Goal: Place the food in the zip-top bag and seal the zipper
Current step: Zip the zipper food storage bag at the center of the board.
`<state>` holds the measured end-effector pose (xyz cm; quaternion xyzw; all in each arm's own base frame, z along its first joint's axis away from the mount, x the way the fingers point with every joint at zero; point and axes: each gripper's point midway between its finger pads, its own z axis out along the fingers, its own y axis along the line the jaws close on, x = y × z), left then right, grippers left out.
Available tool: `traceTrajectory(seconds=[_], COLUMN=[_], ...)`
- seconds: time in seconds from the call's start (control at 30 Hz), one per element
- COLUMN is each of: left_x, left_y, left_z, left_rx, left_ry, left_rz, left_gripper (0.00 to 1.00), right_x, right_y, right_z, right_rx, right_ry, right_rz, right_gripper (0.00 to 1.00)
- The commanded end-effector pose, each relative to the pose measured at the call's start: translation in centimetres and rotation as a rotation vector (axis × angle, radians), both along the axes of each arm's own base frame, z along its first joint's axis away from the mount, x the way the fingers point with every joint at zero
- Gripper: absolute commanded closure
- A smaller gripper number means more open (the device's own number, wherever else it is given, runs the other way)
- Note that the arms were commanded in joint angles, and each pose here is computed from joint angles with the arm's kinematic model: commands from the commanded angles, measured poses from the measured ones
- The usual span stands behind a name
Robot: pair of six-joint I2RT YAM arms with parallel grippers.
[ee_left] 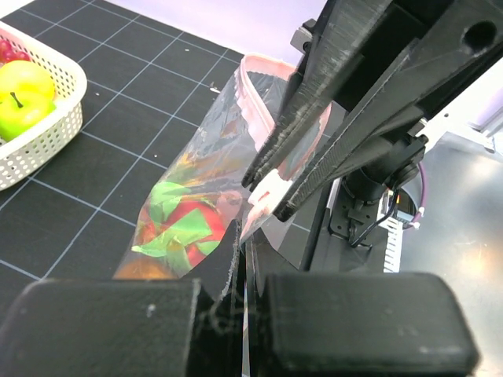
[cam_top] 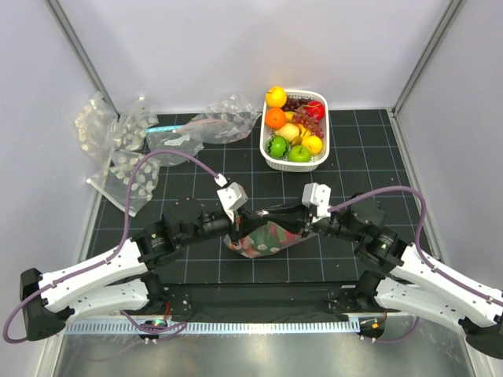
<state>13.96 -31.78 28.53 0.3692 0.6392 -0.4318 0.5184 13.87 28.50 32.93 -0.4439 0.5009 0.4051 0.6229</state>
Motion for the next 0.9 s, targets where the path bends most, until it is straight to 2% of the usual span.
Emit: traceTrajectory(seconds=[0.0, 0.07, 0.1, 0.23, 0.87], left_x=[-0.1, 0.7, 1.1, 3.2, 5.5], left_y=[-0.1, 0.3, 0.6, 1.7, 4.9], left_z=[4.4, 4.4, 4.4, 4.2, 4.5], left_rx=[-0.106, -0.106, -0.111, -0.108, -0.184], left_ry=[-0.070, -0.068, -0.058, -0.037, 0.003], left_rz=[-0.011, 0.039, 0.069, 0.211, 0.389], left_gripper=[1.00, 1.00, 1.00, 1.00, 1.00], right_x=[-0.6, -0.3, -0.2, 0.1, 3.4], right_y=[0.0, 0.0, -0.1, -0.1, -1.5], right_z=[2.6, 2.6, 2.7, 2.6, 2.4], right_rx=[0.046, 0.046, 0.050, 0.049, 0.065], right_ry=[-0.036, -0.029, -0.028, -0.020, 0.039], right_rz=[0.027, 0.011, 0.005, -0.011, -0.215], right_gripper=[0.86, 0.98, 0.99, 0.99, 0.99])
